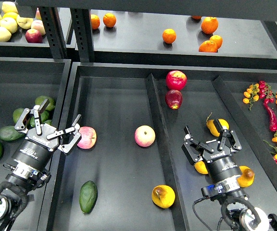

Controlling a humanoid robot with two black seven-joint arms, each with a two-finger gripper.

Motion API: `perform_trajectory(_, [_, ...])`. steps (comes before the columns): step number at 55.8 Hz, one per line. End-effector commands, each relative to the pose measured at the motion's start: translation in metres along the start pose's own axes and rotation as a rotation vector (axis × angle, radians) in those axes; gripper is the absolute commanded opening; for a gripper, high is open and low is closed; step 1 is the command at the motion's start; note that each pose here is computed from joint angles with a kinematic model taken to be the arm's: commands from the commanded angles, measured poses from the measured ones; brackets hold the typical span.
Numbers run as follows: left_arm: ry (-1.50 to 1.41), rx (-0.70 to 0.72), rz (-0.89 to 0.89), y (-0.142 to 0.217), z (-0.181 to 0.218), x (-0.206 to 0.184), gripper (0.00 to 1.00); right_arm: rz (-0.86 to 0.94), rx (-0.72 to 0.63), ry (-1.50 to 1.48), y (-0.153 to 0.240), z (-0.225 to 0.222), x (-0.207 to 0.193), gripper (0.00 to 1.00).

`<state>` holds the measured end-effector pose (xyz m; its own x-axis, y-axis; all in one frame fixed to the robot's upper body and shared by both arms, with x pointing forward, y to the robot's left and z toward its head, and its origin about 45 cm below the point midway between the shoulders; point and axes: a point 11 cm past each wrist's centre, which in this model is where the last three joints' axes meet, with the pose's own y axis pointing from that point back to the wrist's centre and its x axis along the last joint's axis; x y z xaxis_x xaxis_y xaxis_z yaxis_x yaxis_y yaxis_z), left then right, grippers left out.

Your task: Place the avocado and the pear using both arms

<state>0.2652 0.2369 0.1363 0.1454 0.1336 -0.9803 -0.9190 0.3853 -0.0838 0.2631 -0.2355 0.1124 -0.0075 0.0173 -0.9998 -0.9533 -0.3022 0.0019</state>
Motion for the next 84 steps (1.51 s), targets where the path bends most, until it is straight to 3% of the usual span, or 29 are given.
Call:
perform_trajectory(1, [0.001, 0.002, -0.004, 0.000, -0.001, -0.001, 1.00, -0.006, 0.003, 0.002, 0.000, -0.001, -0.001, 1.00])
perform_trajectory(84, [0.015, 0.044, 0.046, 0.003, -0.011, 0.015, 1.00, 0.009, 0.001, -0.003, 0.005, 0.001, 0.004, 1.00])
